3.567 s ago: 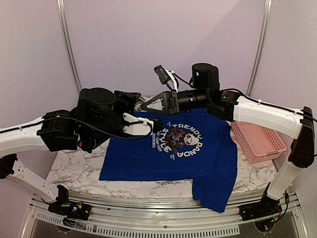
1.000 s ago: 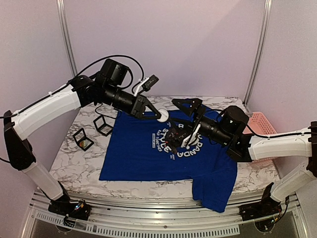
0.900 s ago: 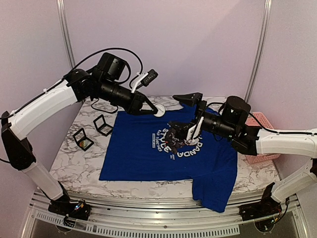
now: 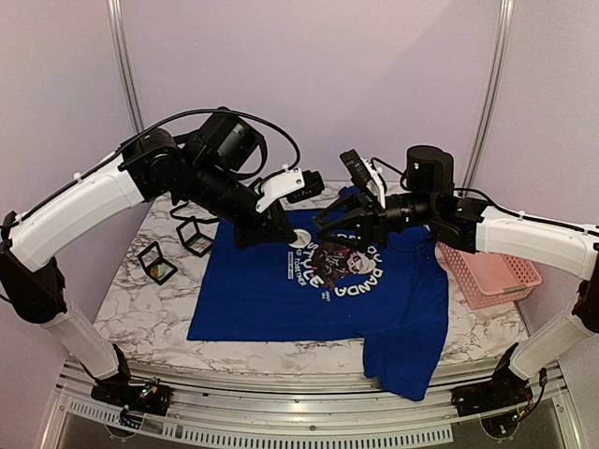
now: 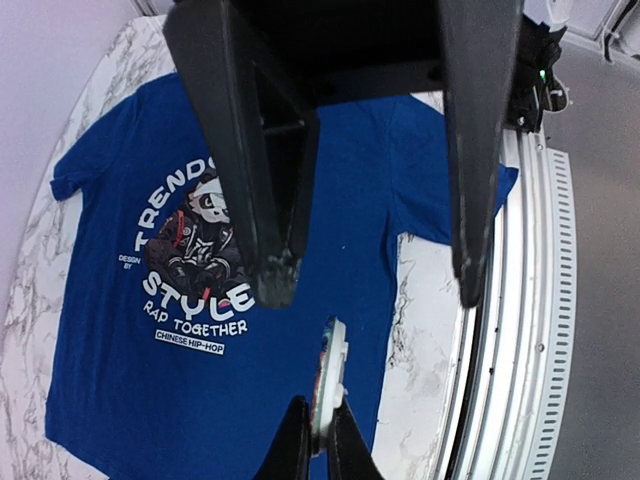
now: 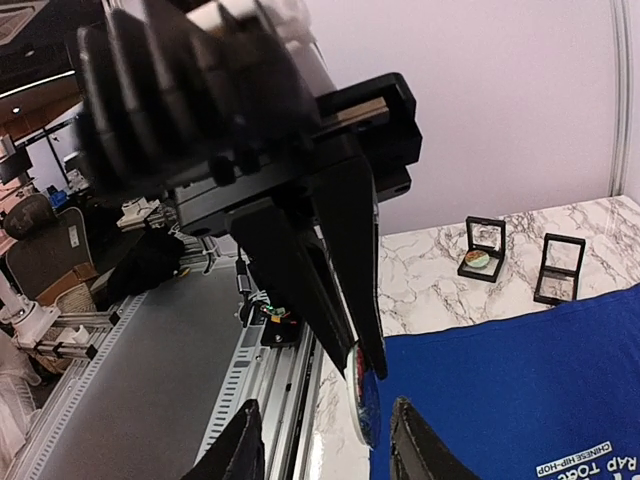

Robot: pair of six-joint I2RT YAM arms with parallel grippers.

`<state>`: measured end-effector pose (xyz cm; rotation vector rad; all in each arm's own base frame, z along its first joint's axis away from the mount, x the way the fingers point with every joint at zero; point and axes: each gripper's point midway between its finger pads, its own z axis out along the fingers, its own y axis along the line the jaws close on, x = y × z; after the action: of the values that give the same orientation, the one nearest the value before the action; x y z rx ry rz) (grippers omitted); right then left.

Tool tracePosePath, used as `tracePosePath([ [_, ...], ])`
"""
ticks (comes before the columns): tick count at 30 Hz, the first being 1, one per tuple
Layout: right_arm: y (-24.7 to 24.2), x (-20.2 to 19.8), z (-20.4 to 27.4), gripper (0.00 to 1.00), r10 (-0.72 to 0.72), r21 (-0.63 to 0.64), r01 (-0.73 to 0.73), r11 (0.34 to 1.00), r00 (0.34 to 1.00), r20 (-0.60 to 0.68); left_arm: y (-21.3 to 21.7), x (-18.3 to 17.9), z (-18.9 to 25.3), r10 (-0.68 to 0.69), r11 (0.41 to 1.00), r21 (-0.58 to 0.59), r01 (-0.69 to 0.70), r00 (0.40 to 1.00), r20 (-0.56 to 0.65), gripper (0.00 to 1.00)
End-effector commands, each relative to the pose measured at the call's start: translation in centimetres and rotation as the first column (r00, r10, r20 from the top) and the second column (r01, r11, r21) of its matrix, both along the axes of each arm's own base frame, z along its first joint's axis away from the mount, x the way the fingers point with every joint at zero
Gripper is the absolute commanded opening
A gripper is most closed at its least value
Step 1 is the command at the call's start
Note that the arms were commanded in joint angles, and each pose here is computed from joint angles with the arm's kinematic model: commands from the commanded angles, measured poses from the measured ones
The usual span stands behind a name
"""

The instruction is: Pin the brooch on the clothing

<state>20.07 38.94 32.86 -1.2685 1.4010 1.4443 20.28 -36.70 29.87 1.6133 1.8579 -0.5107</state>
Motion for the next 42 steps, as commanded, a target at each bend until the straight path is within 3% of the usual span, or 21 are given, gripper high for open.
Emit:
tracePosePath([
  [1,1.2,1.3,-1.4,0.38,-0.057,-0.021,0.056,0.998,0.996,-0.065,-0.5,-0.6,0.4,-0.002,1.000,-0.004,0.002,1.000,-0.006,0.00],
  [4,1.4,0.8,-1.2,0.32,-0.041,0.000,0.041,0.999,0.996,-0.074,-0.5,-0.7,0.4,-0.005,1.000,-0.003,0.005,1.000,-0.008,0.00],
  [8,1.7,1.0,-1.4,0.17,-0.051,-0.010,0.051,0.999,0.995,-0.081,-0.5,-0.7,0.3,-0.008,1.000,0.001,0.008,1.000,-0.003,0.00],
  [19,2.0,1.4,-2.8,0.17,-0.068,-0.074,0.061,0.995,0.994,-0.090,-0.7,-0.7,0.3,-0.003,1.000,-0.006,0.003,1.000,-0.011,0.00],
  [21,2.1,1.5,-3.0,0.13,-0.069,-0.079,0.062,0.995,0.993,-0.094,-0.7,-0.6,0.2,-0.002,1.000,-0.006,0.002,1.000,-0.009,0.00],
  [24,2.2,1.7,-3.2,0.00,-0.077,-0.085,0.069,0.994,0.992,-0.095,-0.7,-0.6,0.3,-0.001,1.000,-0.007,0.001,1.000,-0.008,0.00],
  [28,2.1,1.5,-2.4,0.00,-0.070,-0.065,0.065,0.996,0.994,-0.087,-0.6,-1.1,0.2,-0.028,1.000,-0.005,0.028,0.999,-0.018,0.00],
  [29,2.1,1.5,-2.2,0.00,-0.068,-0.061,0.063,0.996,0.994,-0.086,-0.5,-1.5,0.1,-0.051,0.999,-0.009,0.051,0.998,-0.029,0.16],
  [30,2.0,1.5,-1.9,0.00,-0.069,-0.052,0.064,0.997,0.994,-0.087,-0.3,-1.9,0.2,-0.066,0.998,-0.018,0.066,0.997,-0.042,0.42],
  [31,1.8,1.7,-1.4,0.00,-0.072,-0.037,0.069,0.997,0.994,-0.085,0.0,-2.1,0.5,-0.076,0.997,-0.035,0.074,0.996,-0.054,0.59],
  [32,1.5,2.0,-0.9,0.00,-0.076,-0.020,0.075,0.997,0.993,-0.087,0.6,-2.1,0.9,-0.077,0.995,-0.064,0.073,0.995,-0.061,0.65],
  [34,0.6,2.3,0.2,0.00,-0.084,0.030,0.087,0.996,0.992,-0.095,1.9,-1.4,2.0,-0.052,0.984,-0.171,0.044,0.998,-0.040,0.68],
  [36,-0.4,2.0,1.7,0.00,-0.095,0.083,0.103,0.991,0.991,-0.092,3.3,-1.2,3.5,-0.044,0.943,-0.326,0.061,0.997,0.061,0.71],
  [39,-1.4,1.7,3.1,0.00,-0.133,0.146,0.142,0.979,0.988,-0.074,3.9,-3.6,6.3,-0.048,0.813,-0.558,0.165,0.975,0.219,0.67],
  [42,-2.2,1.4,3.9,0.00,-0.158,0.198,0.172,0.965,0.984,-0.082,1.6,-4.4,5.5,-0.069,0.800,-0.583,0.145,0.986,0.151,0.72],
])
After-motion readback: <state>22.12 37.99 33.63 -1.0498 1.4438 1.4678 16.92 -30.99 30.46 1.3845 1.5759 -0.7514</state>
